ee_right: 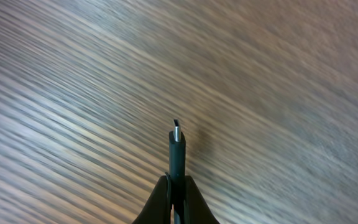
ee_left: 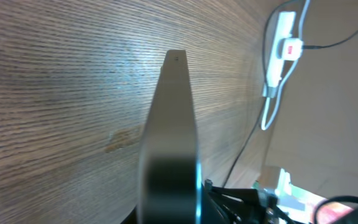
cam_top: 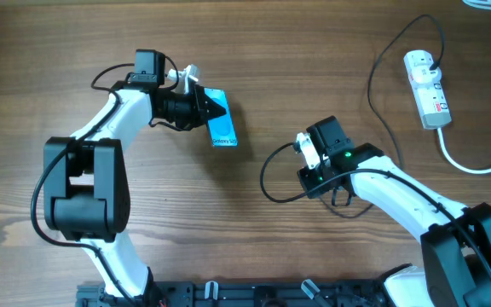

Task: Plug charger to phone and switch on socket
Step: 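Close the right gripper on the USB-C plug, then lift the plug with the right gripper toward the phone's bottom edge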

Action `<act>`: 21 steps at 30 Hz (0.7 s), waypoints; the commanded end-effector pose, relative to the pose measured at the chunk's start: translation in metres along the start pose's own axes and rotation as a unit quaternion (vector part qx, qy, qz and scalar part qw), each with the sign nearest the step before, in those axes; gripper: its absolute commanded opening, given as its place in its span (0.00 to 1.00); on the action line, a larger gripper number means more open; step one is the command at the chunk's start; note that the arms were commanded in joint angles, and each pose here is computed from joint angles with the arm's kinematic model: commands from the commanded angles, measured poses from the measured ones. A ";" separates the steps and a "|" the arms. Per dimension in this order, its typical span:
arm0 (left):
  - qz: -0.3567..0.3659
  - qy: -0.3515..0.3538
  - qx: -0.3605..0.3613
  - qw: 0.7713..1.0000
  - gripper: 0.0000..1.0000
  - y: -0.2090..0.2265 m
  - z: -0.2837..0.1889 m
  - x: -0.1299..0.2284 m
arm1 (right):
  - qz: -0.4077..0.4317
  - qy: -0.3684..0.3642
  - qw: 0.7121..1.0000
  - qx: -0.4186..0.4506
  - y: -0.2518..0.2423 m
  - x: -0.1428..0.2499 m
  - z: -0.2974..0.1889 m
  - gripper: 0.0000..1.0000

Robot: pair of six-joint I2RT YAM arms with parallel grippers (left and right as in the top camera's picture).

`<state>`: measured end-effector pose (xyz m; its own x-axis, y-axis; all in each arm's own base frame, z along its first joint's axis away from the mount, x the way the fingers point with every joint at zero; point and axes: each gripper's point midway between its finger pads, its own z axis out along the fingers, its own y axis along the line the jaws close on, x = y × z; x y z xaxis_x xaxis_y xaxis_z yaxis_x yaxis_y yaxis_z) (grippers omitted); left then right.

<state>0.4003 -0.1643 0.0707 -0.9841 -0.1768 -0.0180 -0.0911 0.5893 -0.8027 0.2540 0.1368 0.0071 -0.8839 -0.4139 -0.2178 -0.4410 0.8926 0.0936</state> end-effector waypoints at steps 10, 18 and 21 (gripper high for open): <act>0.050 0.007 0.024 0.998 0.04 -0.006 -0.001 0.001 | 0.030 0.028 0.999 0.023 -0.008 0.015 -0.004 0.08; 0.047 0.009 0.024 0.999 0.04 -0.005 -0.001 0.002 | 0.029 0.009 0.999 0.023 -0.009 0.012 0.003 0.20; 0.047 0.009 0.024 0.999 0.04 -0.005 -0.001 0.003 | 0.029 0.010 0.999 0.027 -0.011 0.016 0.006 0.23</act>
<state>0.3987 -0.1659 0.0741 -0.9894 -0.1260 -0.0715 -0.0150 0.5797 -0.8147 0.2480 0.1237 -0.0018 -0.9079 -0.3738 -0.1895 -0.3892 0.9198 0.0500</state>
